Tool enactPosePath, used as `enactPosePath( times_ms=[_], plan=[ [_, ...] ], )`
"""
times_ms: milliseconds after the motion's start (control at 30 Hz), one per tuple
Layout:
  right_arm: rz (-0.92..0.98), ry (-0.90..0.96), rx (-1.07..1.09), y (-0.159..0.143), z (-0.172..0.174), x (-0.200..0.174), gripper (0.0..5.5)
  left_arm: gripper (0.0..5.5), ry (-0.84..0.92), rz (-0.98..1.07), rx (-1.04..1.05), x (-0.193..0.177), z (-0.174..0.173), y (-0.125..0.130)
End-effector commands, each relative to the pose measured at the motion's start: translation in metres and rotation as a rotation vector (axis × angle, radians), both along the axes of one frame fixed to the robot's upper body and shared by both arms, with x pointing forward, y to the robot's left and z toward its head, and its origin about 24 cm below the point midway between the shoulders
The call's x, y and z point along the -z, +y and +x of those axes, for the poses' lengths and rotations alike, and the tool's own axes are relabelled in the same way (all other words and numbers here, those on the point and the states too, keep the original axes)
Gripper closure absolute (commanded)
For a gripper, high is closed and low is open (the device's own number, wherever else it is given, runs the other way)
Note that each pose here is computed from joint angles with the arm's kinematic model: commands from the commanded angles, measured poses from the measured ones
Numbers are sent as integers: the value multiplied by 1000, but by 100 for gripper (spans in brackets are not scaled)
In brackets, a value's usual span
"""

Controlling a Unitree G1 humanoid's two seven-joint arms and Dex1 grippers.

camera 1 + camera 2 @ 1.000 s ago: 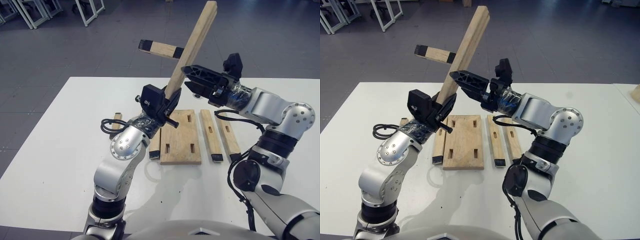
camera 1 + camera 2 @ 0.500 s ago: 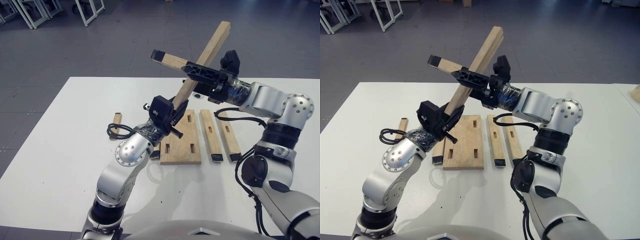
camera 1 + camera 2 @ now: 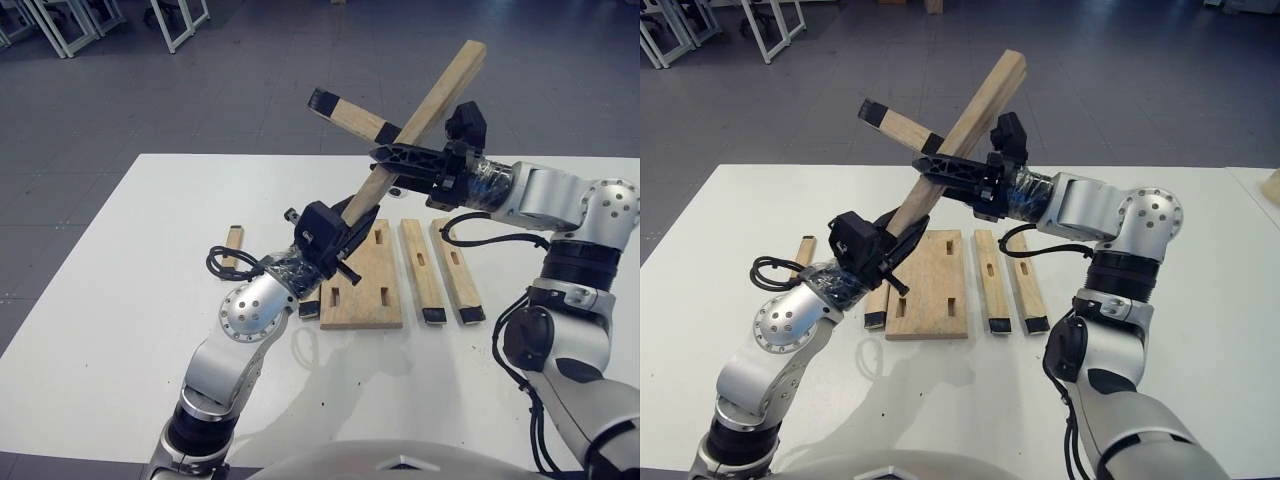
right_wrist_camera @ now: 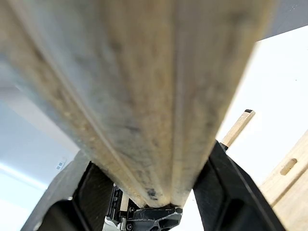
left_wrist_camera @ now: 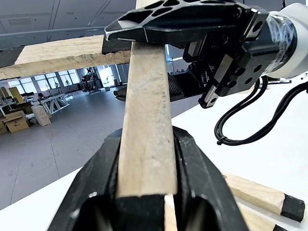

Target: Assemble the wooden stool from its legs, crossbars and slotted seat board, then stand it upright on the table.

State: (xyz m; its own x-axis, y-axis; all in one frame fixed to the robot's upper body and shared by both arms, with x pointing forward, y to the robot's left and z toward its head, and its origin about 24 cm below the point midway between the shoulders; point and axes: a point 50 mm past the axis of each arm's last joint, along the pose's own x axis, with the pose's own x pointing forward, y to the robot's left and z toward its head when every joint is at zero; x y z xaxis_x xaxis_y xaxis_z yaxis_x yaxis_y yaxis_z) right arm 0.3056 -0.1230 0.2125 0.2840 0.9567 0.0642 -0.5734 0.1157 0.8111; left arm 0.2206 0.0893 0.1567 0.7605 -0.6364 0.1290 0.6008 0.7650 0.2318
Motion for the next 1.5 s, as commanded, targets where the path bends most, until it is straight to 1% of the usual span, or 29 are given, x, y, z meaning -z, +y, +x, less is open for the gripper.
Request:
enactPosePath(
  times_ms=[33,67,133,200,300,333,433,467,533,567,700,800,833,867,900,933,967,1033,1233,1333,1500],
  plan=[
    [47,-48,-56,2,-5,-11,337,410,81,68,-12,16,2,6],
    [42,-44,-40,1,-4,-10,338,406,92,62,12,15,0,5],
    [22,-33,3,-6,-2,-6,343,373,127,78,67,15,-3,7],
    [-4,-23,52,-15,1,-3,345,338,178,77,107,12,-3,16],
    [-38,-22,134,-32,7,-1,345,335,269,104,176,8,-4,32],
    [-47,-27,164,-39,8,-1,345,335,300,121,180,7,-1,41],
    [-57,-48,228,-55,11,-3,345,335,321,232,96,5,16,67],
    [-55,-55,240,-58,11,-4,345,335,301,328,59,7,24,69],
    [-51,-70,251,-58,9,-3,345,335,250,526,33,17,36,60],
    [-51,-76,251,-57,9,-3,345,335,239,578,44,22,38,54],
    [-54,-91,244,-51,8,-1,345,335,254,707,155,43,33,31],
    [-59,-92,255,-51,7,1,345,335,253,800,191,53,31,30],
    [-60,-92,257,-51,7,2,345,335,266,821,204,55,30,31],
    [-61,-92,259,-51,7,2,345,316,277,829,217,57,29,31],
    [-62,-91,260,-51,7,3,345,310,287,828,229,57,29,30],
    [-62,-91,261,-51,7,3,345,286,294,827,242,58,27,29],
    [-63,-91,261,-50,7,3,345,282,296,833,256,59,26,28],
    [-64,-92,264,-50,7,4,345,251,294,870,278,61,23,27],
    [-62,-95,271,-50,7,5,345,249,308,962,278,69,22,34],
    [-63,-97,276,-50,8,4,345,249,300,965,240,69,26,35],
    [-65,-99,279,-50,8,4,345,249,320,973,285,74,20,32]
  ],
)
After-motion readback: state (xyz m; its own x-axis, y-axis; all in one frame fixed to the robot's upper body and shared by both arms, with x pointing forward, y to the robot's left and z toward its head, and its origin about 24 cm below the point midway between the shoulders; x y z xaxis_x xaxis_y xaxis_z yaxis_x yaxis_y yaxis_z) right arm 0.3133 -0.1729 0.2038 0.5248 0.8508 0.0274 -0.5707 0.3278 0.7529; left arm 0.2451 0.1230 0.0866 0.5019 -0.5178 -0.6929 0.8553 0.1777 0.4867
